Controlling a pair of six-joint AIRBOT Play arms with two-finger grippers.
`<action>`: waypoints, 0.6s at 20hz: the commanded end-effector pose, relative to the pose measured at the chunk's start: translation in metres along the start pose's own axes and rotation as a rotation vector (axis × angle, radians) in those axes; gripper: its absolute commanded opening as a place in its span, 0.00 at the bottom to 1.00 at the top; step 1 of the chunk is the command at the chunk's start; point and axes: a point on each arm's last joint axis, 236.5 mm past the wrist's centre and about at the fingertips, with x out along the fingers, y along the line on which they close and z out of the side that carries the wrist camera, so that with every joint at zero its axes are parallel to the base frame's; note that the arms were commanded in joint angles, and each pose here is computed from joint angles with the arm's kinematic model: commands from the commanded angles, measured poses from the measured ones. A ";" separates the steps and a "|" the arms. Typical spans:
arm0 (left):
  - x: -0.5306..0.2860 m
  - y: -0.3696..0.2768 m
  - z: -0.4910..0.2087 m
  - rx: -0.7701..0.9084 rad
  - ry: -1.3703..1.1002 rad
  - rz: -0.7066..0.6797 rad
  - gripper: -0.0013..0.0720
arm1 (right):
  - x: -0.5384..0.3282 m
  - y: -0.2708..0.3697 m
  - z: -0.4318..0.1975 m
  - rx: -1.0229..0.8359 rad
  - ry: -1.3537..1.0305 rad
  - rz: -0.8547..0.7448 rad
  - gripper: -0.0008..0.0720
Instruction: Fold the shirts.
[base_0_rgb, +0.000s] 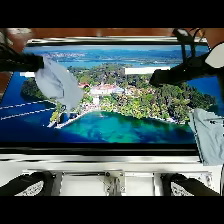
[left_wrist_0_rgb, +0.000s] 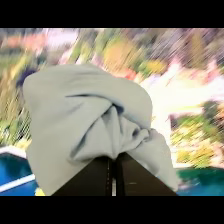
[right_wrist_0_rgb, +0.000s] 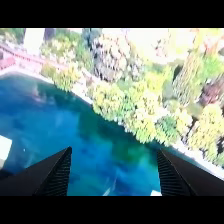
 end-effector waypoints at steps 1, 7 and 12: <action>-0.131 -0.075 0.078 -0.010 -0.425 -0.218 0.07 | -0.055 0.002 0.024 -0.054 -0.152 -0.067 0.90; -0.110 -0.155 0.050 0.016 -0.325 -0.399 0.07 | -0.134 0.000 0.012 -0.076 -0.251 -0.184 0.90; 0.001 -0.219 -0.065 -0.026 0.065 -0.458 0.07 | -0.132 -0.003 -0.065 -0.047 0.053 -0.192 0.90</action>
